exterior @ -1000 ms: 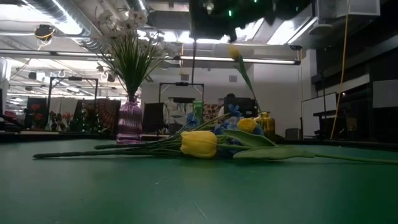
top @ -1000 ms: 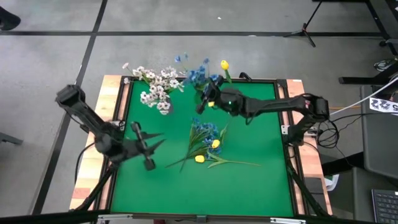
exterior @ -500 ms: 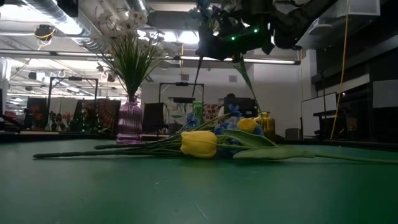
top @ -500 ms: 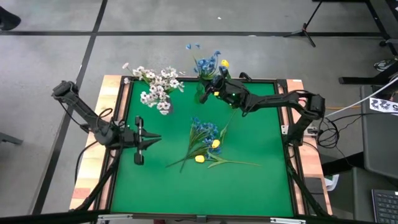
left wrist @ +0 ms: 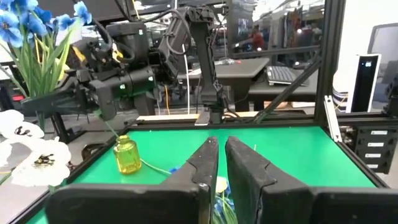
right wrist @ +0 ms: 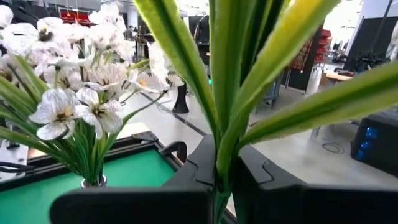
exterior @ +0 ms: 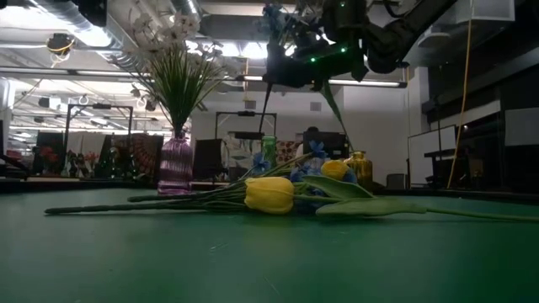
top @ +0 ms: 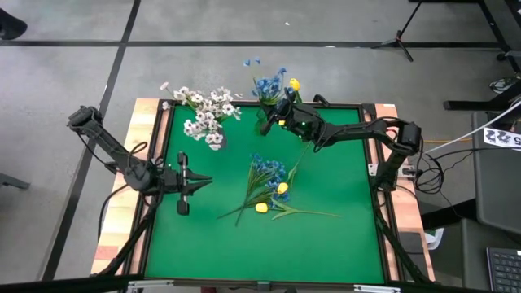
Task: Sort flowers into vase by color
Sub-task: Put the left blue flower into the green vase
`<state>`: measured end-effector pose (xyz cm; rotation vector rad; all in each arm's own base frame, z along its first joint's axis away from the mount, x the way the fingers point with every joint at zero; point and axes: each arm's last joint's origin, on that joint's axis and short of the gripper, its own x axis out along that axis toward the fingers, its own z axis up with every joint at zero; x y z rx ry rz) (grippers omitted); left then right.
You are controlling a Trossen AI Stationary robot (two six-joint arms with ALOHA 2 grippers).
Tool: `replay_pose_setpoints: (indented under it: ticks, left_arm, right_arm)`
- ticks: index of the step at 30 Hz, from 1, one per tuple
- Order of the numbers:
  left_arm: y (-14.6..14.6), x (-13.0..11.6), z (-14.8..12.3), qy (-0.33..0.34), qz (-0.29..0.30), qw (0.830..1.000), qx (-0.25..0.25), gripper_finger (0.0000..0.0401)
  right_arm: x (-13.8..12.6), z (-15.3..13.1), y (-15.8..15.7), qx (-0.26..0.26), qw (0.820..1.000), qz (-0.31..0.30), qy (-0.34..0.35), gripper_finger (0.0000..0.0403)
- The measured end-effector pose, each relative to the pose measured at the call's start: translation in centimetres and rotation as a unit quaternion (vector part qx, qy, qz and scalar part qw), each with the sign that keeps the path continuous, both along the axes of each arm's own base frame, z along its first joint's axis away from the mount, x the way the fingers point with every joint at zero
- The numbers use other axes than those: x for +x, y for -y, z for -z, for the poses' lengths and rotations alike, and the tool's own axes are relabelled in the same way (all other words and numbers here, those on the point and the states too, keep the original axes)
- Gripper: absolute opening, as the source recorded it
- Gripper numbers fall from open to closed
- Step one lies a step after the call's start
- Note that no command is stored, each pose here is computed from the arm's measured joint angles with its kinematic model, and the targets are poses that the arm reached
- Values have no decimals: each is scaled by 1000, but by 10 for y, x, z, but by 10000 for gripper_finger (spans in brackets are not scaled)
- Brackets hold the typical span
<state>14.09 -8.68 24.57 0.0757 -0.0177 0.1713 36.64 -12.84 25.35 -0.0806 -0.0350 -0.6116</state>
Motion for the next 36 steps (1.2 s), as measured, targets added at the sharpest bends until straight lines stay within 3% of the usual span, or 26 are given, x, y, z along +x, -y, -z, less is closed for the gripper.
replay_pose_setpoints:
  ticks: [12, 20, 25, 36]
  left_arm:
    - [0, 0, 2, -5, 0, 1000, -15, 31]
    - [0, 0, 8, -24, 1, 999, -37, 31]
    - [2, 0, 12, -40, 34, 997, -47, 24]
    - [2, 0, 13, -48, 34, 997, -42, 2]
  right_arm:
    - [0, -9, 0, -17, 1000, 1, 3, 20]
    - [-10, -21, -3, -21, 999, 10, -41, 20]
    - [-11, -18, -2, -10, 998, 15, -55, 20]
    - [-11, -13, 5, 5, 998, 19, -54, 20]
